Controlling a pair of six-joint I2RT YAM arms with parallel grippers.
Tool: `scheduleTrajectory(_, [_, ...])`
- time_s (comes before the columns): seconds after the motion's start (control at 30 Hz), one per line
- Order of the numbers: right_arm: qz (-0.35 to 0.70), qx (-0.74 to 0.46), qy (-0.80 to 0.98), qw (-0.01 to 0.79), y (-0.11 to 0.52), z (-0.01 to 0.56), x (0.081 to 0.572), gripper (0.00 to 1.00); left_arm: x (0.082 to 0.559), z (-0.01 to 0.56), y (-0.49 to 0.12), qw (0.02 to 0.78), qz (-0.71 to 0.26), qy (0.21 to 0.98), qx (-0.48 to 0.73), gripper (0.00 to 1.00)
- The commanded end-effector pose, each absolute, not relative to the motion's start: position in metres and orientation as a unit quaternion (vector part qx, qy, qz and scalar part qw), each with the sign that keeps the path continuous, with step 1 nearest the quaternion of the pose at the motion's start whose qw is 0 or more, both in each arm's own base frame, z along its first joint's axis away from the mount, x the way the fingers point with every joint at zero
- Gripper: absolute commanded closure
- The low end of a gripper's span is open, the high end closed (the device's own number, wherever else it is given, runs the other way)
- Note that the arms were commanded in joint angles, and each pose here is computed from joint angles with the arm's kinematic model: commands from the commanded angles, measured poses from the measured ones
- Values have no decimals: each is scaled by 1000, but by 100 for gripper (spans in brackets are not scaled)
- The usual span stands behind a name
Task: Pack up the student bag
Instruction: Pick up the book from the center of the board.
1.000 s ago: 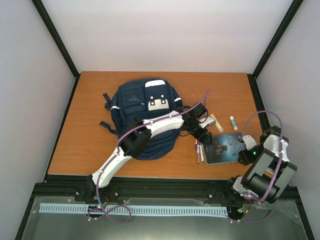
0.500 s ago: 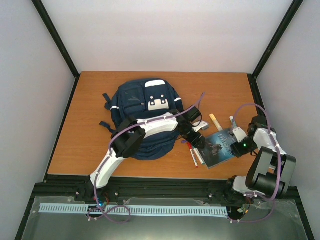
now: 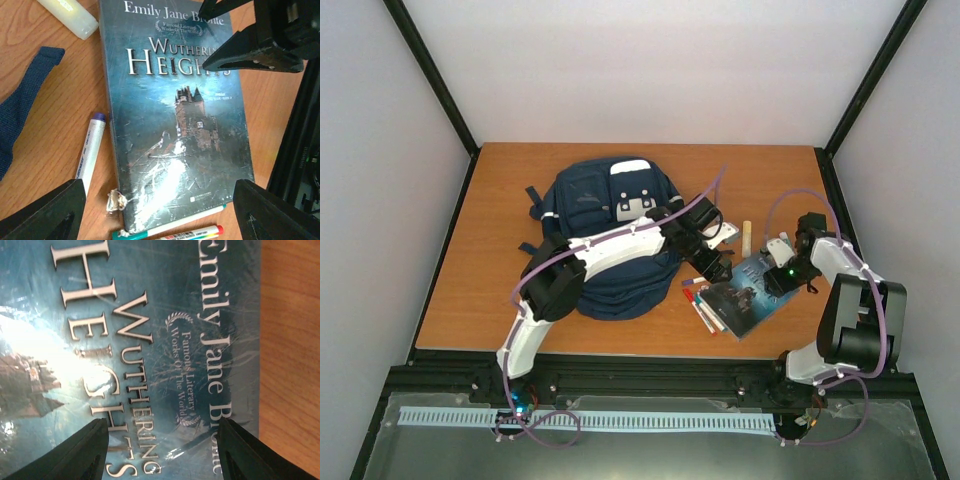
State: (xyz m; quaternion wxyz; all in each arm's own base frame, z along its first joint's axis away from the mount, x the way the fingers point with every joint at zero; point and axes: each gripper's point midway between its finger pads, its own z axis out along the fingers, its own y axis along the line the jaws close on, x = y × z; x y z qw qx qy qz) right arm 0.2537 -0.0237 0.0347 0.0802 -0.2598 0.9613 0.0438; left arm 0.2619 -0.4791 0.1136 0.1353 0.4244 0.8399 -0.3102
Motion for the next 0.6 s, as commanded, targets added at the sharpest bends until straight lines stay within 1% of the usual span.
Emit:
scheduleTrajectory(0.0, [103,-247,961,70,-2,31,251,40,272,108,-485,143,-301,854,400,16])
scheduleTrajectory(0.17, [85,-232,964,103,-11,61,253,38,282,95,-496,135,-301,866,377,16])
scheduleTrajectory(0.27, [83,-195,972,104,-25,71,249,34,283,90,-504,127,-309,864,376,17])
scheduleTrajectory(0.4, [122,-155,978,71,-39,66,232,29,278,83,-510,107,-321,860,381,19])
scheduleTrajectory(0.57, [145,-145,978,29,-43,48,210,26,273,71,-500,92,-308,869,377,20])
